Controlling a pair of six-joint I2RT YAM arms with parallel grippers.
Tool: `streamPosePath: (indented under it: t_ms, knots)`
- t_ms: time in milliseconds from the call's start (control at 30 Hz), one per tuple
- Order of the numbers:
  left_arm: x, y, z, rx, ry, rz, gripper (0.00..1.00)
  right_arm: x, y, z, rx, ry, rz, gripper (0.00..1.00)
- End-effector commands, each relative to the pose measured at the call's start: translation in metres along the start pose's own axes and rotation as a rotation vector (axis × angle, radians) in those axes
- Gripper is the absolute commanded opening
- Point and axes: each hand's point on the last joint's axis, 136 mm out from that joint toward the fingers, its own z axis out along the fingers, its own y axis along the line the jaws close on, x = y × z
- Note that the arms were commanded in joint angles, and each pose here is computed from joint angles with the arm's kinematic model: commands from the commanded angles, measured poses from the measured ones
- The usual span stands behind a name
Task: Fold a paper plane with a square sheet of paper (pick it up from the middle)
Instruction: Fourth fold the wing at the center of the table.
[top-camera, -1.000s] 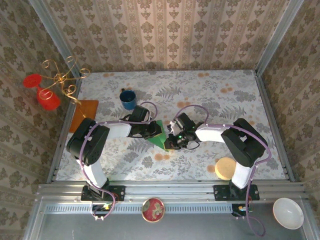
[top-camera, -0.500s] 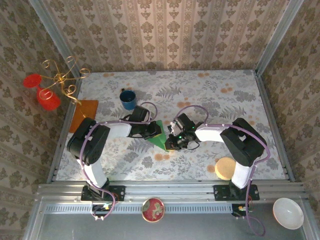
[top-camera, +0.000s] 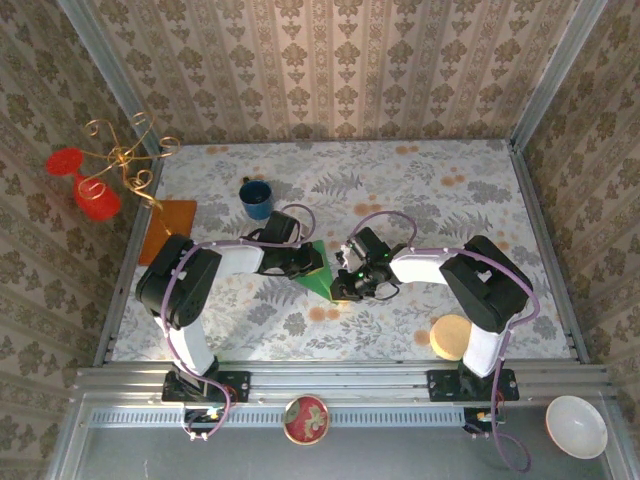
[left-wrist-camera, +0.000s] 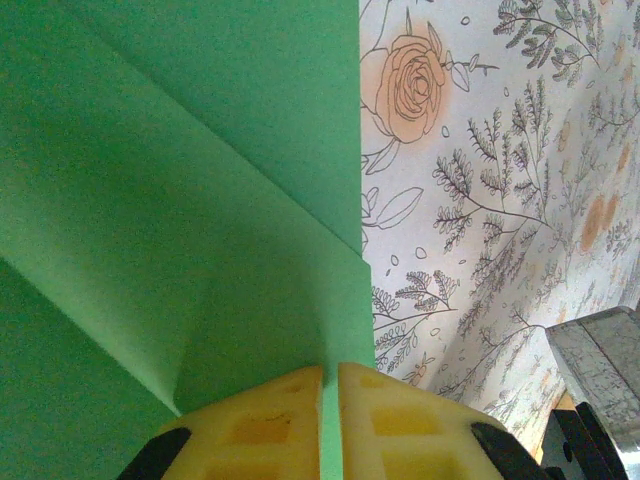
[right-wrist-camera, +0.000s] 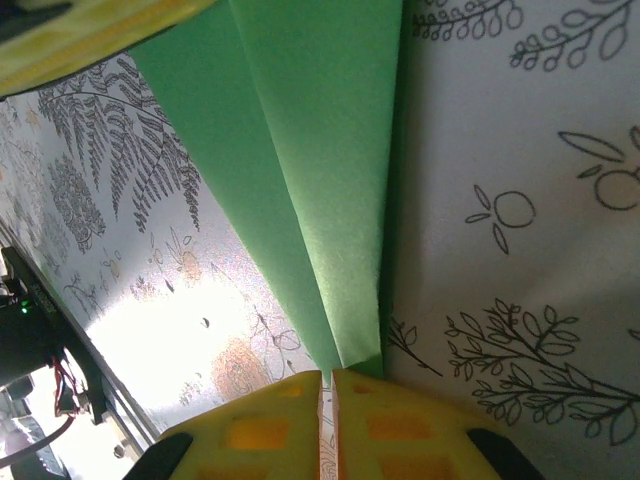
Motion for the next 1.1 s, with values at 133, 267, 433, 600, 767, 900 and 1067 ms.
streamPosePath:
  t_ms: [133, 267, 433, 600, 767, 900, 1067]
  knots:
    - [-0.005, 0.002, 0.001, -0.009, 0.003, -0.001, 0.13, -0.015, 0.027, -0.017, -0.067, -0.073, -0.041, 0.19]
    - [-0.006, 0.001, 0.000, -0.006, 0.000, 0.002, 0.13, -0.029, 0.036, -0.028, -0.062, -0.141, -0.069, 0.20]
    - [-0.005, 0.000, 0.001, -0.002, 0.004, 0.002, 0.13, -0.030, 0.025, -0.015, -0.022, -0.113, -0.050, 0.16]
    - [-0.005, 0.000, 0.001, 0.000, 0.004, 0.003, 0.13, -0.029, 0.021, -0.008, -0.012, -0.084, -0.038, 0.13]
    - [-0.005, 0.000, 0.001, 0.000, 0.006, 0.002, 0.13, -0.021, 0.013, -0.003, 0.009, -0.053, -0.027, 0.13]
    - [-0.005, 0.000, 0.001, 0.000, 0.006, 0.001, 0.13, -0.016, 0.004, 0.000, 0.033, -0.035, -0.014, 0.12]
    - [-0.006, -0.001, 0.001, 0.000, 0.006, 0.002, 0.13, -0.010, -0.004, 0.003, 0.059, -0.017, 0.004, 0.11]
